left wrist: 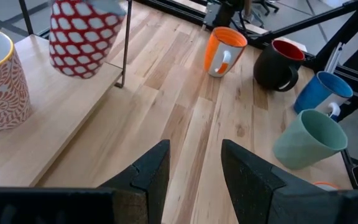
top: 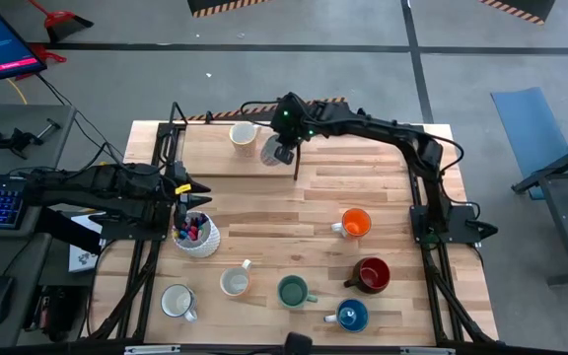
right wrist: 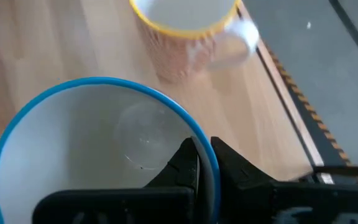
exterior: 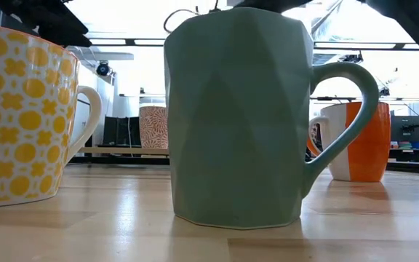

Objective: Place coffee mugs
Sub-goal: Put the red patterned mug on the shelf

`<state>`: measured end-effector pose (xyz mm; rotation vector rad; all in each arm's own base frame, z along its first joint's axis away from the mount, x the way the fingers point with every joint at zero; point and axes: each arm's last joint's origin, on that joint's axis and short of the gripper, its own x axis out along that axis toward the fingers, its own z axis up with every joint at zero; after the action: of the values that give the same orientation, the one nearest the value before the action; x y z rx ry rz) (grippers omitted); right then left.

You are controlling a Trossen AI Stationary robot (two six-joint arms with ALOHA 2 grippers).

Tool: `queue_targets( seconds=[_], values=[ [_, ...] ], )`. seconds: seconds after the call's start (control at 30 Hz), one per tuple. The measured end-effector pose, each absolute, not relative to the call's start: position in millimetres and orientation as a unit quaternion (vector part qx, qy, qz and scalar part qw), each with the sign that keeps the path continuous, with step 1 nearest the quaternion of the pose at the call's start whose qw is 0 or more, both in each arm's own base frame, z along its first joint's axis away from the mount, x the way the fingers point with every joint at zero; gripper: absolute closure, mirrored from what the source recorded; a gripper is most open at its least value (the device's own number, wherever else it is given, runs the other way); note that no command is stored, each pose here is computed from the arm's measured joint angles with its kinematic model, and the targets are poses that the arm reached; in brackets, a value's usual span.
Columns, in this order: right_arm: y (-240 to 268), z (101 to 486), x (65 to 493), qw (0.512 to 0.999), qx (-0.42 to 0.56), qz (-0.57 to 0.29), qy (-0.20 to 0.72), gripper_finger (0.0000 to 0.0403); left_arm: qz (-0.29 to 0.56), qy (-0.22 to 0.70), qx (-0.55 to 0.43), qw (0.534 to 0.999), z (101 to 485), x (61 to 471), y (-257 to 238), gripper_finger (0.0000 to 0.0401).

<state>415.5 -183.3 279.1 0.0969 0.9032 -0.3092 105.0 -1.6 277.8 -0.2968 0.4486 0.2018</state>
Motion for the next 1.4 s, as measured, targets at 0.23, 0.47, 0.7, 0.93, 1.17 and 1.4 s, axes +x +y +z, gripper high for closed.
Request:
queue_targets(
  seconds=[0.23, 0.47, 0.7, 0.93, 1.17, 1.4],
  values=[
    [-186, 267, 418, 0.878, 0.049, -0.143, 0.454, 0.0403, 0.1, 0.221, -0.146, 0.959, 278, 105, -2, 0.0268],
    [-187, 264, 417, 0.872, 0.036, -0.153, 0.463, 0.0403, 0.1, 0.221, -0.146, 0.959, 278, 105, -2, 0.0268],
    [-187, 264, 417, 0.872, 0.036, -0.153, 0.464, 0.0403, 0.099, 0.221, -0.146, 0.959, 278, 105, -2, 0.0268],
    [-185, 262, 417, 0.87, 0.034, -0.144, 0.47, 0.0403, 0.099, 0.221, -0.146, 0.959, 278, 105, -2, 0.0268],
    [-184, 262, 418, 0.87, 0.032, -0.143, 0.471, 0.0403, 0.099, 0.222, -0.146, 0.959, 278, 105, -2, 0.0268],
    [-183, 261, 419, 0.869, 0.027, -0.143, 0.473, 0.0399, 0.099, 0.222, -0.146, 0.959, 278, 105, -2, 0.0268]
  ],
)
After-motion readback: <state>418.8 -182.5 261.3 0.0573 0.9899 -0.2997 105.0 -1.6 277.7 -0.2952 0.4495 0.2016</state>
